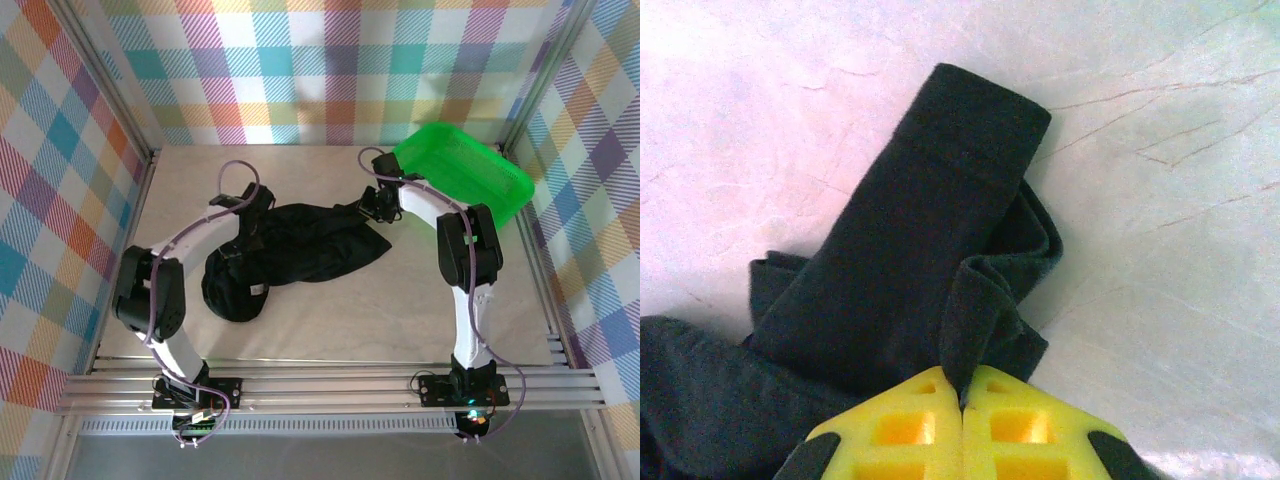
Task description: Fold and stack the t-shirts
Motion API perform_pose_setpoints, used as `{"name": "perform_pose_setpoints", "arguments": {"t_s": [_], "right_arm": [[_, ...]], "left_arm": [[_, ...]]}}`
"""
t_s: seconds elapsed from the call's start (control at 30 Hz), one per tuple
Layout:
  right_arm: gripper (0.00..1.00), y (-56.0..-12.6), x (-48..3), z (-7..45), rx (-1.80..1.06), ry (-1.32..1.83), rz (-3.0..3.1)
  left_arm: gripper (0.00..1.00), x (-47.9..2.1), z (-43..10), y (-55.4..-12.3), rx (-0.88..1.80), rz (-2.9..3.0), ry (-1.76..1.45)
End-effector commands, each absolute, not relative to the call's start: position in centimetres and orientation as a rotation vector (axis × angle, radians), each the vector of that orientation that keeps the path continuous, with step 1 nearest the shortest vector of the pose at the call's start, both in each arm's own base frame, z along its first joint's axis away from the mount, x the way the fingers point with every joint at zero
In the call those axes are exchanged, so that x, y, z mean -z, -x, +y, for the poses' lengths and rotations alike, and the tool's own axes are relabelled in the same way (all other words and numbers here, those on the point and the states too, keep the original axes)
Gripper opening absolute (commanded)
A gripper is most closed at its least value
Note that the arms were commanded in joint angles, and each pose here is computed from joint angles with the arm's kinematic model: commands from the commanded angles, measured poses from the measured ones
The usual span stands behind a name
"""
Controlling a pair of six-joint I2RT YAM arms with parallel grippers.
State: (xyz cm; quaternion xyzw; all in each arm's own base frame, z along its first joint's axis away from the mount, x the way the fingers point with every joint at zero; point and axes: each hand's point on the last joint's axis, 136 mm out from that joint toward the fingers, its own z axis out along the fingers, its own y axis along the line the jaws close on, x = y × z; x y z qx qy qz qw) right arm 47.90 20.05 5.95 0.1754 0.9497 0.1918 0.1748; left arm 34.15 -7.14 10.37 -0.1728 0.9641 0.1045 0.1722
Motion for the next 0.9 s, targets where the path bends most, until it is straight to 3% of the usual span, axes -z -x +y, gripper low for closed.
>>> {"name": "perform_pose_setpoints", "arguments": {"t_s": [0.0,0.37,0.87], "right_arm": [[0.00,-48.9,-13.0,19.4,-0.596,-0.475,2.526],[0.00,-46.0,-22.5,15.8,-0.551,-0.453,2.325],[0.00,-41.5,-41.8,11.4,-0.607,-0.334,1.814]], "left_arm": [[0.00,-14.4,-7.0,-33.9,-0.210,2.668,0.456],[0.00,-16.8,-8.1,-30.9,0.006,2.644,0.346],[0.00,-34.2,-8.8,-32.2,0.315,2.123,0.308]]}}
